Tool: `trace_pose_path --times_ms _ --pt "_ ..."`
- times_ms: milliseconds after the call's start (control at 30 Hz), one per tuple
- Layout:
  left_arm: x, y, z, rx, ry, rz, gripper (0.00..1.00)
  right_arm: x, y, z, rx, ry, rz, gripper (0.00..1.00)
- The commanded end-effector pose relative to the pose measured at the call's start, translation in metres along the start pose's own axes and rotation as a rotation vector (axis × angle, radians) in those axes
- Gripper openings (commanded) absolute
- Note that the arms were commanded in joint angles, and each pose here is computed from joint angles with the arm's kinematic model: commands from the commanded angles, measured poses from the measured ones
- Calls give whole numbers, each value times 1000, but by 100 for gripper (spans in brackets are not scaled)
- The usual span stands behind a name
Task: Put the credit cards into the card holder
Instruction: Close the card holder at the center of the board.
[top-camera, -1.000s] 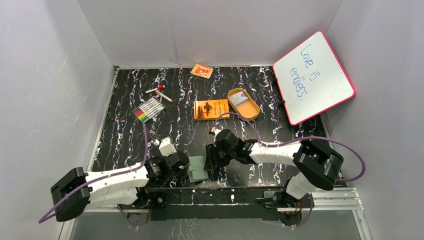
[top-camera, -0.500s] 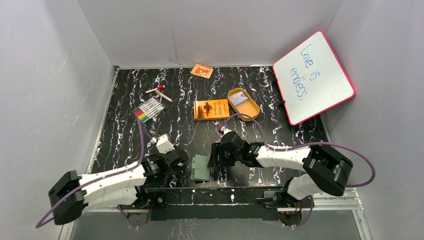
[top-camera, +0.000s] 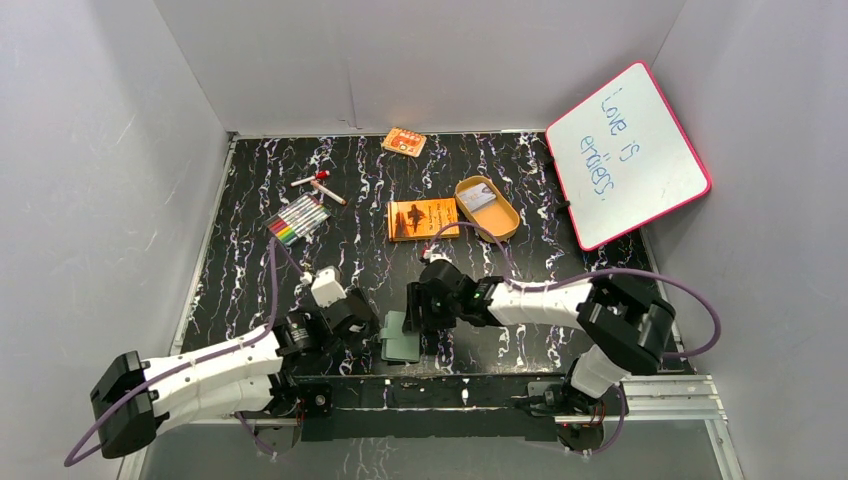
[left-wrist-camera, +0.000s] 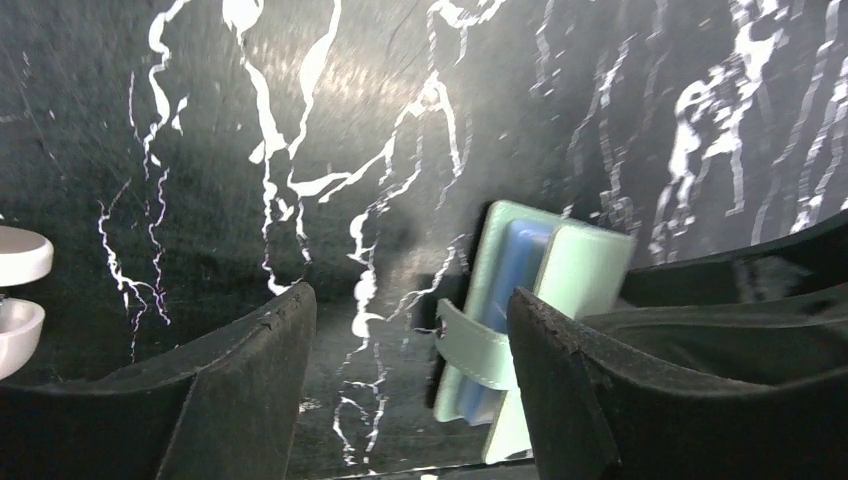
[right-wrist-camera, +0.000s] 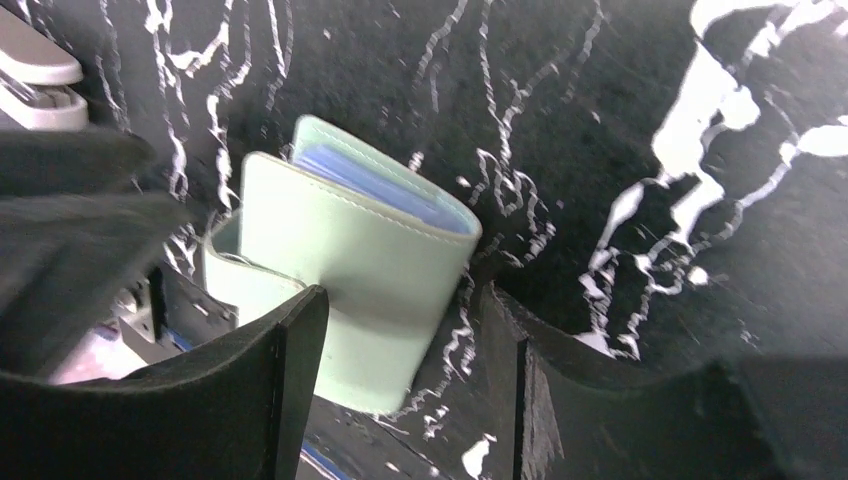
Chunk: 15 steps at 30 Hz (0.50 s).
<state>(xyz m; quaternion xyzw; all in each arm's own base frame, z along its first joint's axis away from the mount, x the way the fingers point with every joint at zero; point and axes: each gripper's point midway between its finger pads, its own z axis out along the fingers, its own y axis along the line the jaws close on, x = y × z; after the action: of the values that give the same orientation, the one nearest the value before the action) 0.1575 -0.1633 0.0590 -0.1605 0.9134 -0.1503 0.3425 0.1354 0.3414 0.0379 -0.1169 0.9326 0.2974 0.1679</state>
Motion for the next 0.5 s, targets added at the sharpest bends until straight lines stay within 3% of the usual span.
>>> trace_pose_path --times_ms 0,467 --pt "21 4 10 30 58 -48 66 -4 -2 10 87 9 1 66" --pt "9 11 1 98 -9 -103 65 8 -26 39 302 73 -85 59"
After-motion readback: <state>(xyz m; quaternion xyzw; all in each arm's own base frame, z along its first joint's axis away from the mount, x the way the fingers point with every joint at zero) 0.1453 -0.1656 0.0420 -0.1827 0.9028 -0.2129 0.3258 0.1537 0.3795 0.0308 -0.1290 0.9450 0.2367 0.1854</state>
